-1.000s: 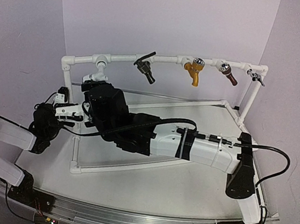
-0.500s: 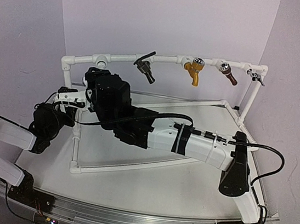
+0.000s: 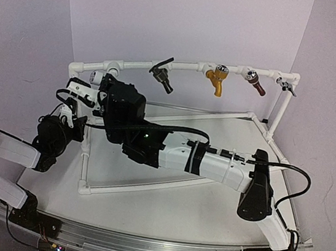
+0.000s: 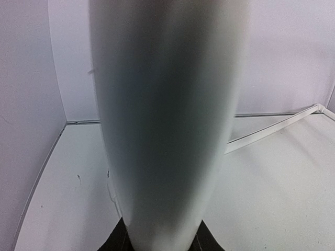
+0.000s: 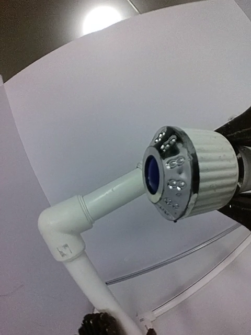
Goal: Install the water faucets
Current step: Place the adaptor at the water faucet.
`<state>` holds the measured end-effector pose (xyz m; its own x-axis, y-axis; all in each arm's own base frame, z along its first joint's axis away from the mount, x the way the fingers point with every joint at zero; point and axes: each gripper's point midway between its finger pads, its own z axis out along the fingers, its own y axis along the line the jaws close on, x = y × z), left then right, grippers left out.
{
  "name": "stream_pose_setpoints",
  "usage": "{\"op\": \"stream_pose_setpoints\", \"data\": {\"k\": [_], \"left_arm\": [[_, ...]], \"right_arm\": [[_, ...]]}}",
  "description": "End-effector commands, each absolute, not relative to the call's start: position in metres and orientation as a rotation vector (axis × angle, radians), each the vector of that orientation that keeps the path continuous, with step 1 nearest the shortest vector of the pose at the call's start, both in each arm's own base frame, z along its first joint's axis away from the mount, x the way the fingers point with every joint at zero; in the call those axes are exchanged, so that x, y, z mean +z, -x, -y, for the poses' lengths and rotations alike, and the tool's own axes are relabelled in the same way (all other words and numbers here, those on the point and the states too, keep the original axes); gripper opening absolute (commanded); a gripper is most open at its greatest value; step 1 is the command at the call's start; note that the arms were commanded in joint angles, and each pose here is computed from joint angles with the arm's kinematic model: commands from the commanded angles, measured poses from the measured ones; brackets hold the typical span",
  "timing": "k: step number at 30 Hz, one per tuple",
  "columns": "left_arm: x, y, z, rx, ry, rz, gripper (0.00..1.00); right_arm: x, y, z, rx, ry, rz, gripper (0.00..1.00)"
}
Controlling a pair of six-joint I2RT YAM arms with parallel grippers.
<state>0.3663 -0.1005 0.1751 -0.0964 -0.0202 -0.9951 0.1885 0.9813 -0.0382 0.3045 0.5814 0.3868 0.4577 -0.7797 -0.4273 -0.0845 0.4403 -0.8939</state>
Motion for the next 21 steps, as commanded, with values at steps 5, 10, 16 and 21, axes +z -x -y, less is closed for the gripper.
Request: {"op": "stream_pose_setpoints", "data": {"k": [5, 10, 16, 21], "left_arm": [[0.185, -0.356, 0.15, -0.387, -0.283, -1.633, 0.0], [0.185, -0.356, 0.149, -0.383, -0.282, -1.633, 0.0], [0.185, -0.356, 0.149, -0.387, -0.283, -1.631, 0.0], [0.185, -0.356, 0.151, -0.392, -0.284, -1.632, 0.0]], "right_arm": [[0.426, -0.329, -0.536, 0.233, 0.255, -1.316, 0.01], [0.428, -0.332, -0.529, 0.547, 0.044, -1.362, 0.02], [0.418, -0.335, -0.521, 0.659, -0.039, -1.398, 0.0], [0.416, -0.333, -0.514, 0.883, -0.149, -1.419, 0.02]]}}
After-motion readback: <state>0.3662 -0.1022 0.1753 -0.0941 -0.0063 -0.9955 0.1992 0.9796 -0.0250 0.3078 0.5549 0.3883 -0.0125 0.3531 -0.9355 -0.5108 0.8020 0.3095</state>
